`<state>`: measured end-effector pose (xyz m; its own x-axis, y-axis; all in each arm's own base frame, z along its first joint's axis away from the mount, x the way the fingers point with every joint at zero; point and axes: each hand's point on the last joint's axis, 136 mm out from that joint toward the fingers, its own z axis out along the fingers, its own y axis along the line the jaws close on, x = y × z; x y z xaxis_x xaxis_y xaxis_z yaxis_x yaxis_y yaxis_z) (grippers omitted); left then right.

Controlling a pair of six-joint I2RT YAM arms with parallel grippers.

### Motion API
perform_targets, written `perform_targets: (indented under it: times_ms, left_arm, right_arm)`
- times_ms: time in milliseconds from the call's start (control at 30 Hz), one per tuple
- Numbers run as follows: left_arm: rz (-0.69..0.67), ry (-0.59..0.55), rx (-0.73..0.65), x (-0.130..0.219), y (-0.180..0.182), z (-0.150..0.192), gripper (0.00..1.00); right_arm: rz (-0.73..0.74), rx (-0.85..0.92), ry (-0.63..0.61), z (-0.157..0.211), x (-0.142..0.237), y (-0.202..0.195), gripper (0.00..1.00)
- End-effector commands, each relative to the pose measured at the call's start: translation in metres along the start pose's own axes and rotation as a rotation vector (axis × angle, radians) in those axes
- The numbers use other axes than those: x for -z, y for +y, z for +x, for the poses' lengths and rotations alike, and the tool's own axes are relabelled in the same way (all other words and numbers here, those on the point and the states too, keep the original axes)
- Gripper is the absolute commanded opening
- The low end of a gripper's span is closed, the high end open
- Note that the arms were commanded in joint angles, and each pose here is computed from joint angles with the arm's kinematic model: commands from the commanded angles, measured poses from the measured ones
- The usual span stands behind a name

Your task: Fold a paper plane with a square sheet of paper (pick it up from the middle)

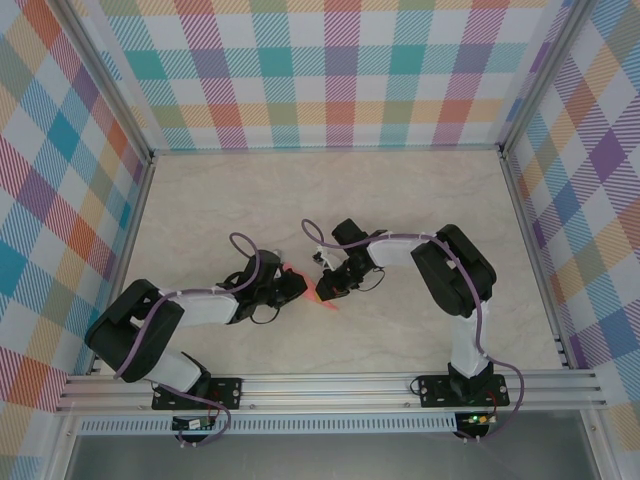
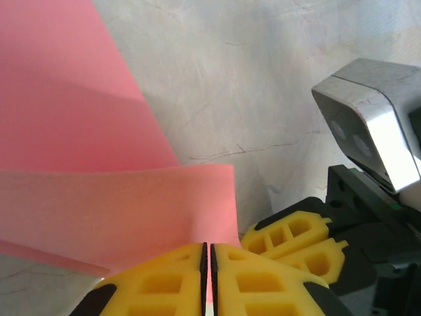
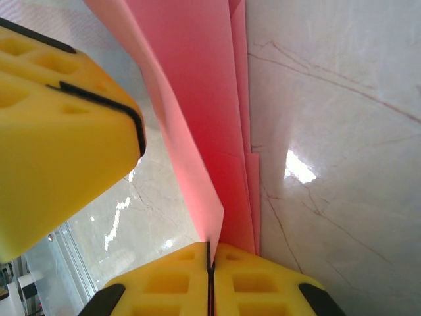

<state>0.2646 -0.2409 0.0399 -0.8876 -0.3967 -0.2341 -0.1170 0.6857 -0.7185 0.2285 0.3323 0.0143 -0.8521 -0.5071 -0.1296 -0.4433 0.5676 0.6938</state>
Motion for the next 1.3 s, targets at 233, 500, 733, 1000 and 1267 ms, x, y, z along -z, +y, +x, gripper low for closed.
perform_targets:
  times_ms: [233,500,733,1000,1267]
  left_arm:
    - [0.018,0.04,-0.027,-0.008,-0.003,0.011,0.12]
    - [-0.029,0.033,-0.016,-0.014,0.007,0.009,0.12]
    - [-0.126,0.059,0.0,-0.013,0.029,0.017,0.12]
    - [-0.192,0.086,0.005,-0.013,0.042,0.022,0.11]
    - [-0.197,0.09,0.006,-0.014,0.044,0.023,0.11]
  right_arm:
    - [0.143,-0.055,0.053,0.016,-0.011,-0.033,0.09]
    - [0.142,-0.058,0.055,0.017,-0.011,-0.032,0.09]
    - [0.104,-0.077,0.033,0.013,-0.005,-0.019,0.15]
    - [0.033,-0.068,0.005,0.004,0.02,0.013,0.23]
    - [0.053,-0.077,0.032,0.017,0.027,0.012,0.2]
